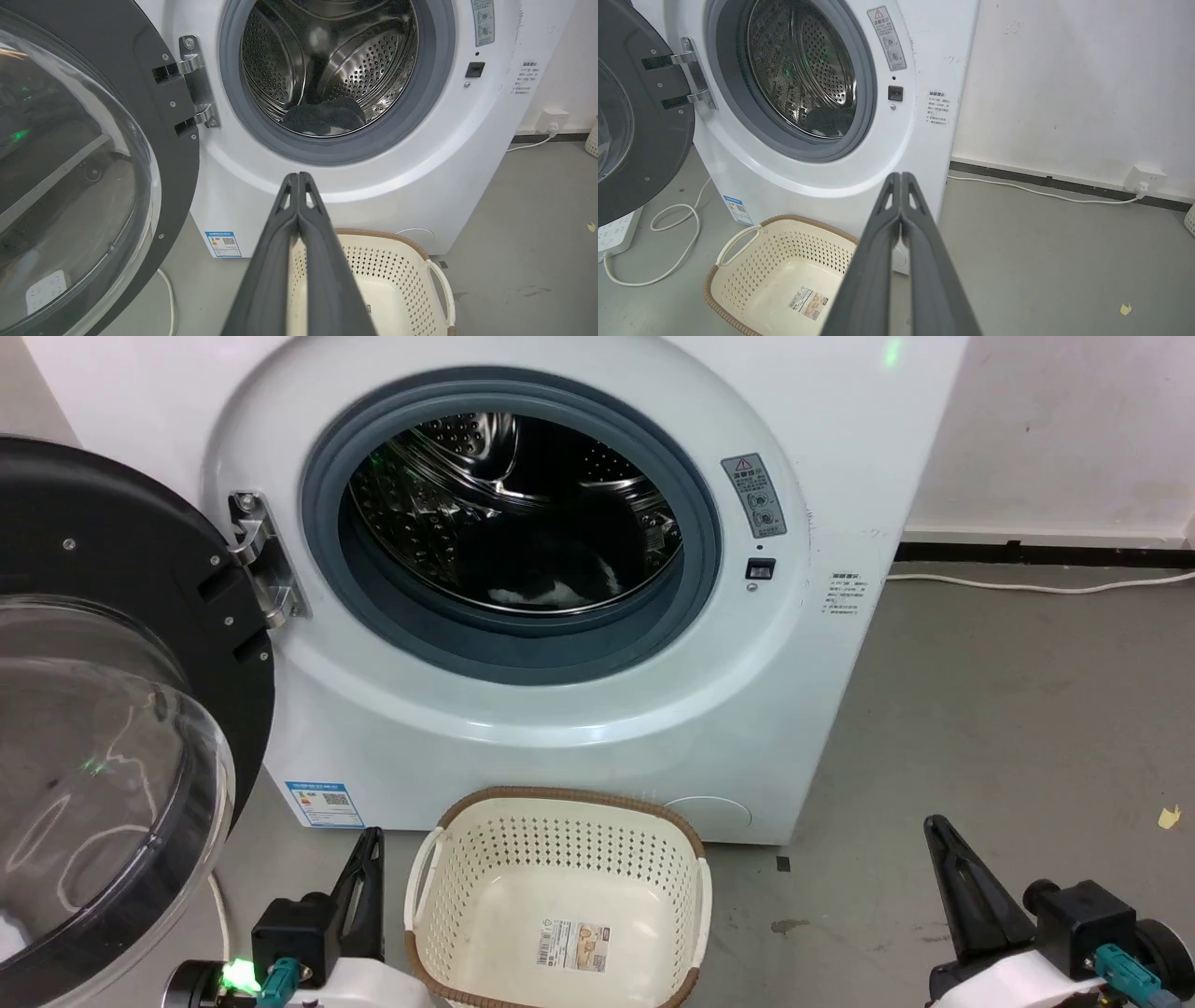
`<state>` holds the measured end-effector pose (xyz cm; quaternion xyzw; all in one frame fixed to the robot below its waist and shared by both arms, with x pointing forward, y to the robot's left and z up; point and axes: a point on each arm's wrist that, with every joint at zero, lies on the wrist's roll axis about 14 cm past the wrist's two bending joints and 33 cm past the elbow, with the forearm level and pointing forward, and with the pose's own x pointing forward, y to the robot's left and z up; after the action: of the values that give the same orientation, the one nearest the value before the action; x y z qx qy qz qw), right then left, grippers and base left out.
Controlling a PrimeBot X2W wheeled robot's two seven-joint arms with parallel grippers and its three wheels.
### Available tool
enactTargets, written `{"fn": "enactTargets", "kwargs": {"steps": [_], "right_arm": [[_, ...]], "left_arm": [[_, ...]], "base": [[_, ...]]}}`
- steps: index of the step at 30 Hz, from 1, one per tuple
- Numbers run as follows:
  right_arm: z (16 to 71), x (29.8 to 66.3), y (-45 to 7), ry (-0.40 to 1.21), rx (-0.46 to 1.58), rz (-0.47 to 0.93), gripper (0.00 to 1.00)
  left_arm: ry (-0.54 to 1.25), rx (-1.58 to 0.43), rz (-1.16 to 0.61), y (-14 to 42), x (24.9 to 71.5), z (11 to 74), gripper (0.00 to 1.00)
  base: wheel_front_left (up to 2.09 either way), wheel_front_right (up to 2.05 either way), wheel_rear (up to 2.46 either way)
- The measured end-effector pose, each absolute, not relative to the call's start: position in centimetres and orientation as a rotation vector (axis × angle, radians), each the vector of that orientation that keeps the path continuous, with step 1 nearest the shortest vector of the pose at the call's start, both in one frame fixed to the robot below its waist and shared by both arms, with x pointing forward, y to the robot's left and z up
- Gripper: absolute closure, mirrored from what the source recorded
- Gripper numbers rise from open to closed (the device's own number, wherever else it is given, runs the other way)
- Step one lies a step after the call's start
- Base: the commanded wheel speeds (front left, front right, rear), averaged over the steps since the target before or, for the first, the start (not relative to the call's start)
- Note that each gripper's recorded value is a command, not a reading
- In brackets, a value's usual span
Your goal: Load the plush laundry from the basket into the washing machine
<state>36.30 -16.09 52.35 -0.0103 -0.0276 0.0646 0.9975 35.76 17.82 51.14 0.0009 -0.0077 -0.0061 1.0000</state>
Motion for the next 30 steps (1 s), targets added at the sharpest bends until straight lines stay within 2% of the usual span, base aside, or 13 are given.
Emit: {"fn": "enactTargets", "kwargs": {"steps": [30], "right_arm": [[52.30,36.62,-16.08,-0.018,-0.028,0.128,1.00]], "left_arm": [[-0.002,0.023,-0.009,17.67,36.46,51.77,1.00]], "base": [[0.00,0.00,0.00]]}}
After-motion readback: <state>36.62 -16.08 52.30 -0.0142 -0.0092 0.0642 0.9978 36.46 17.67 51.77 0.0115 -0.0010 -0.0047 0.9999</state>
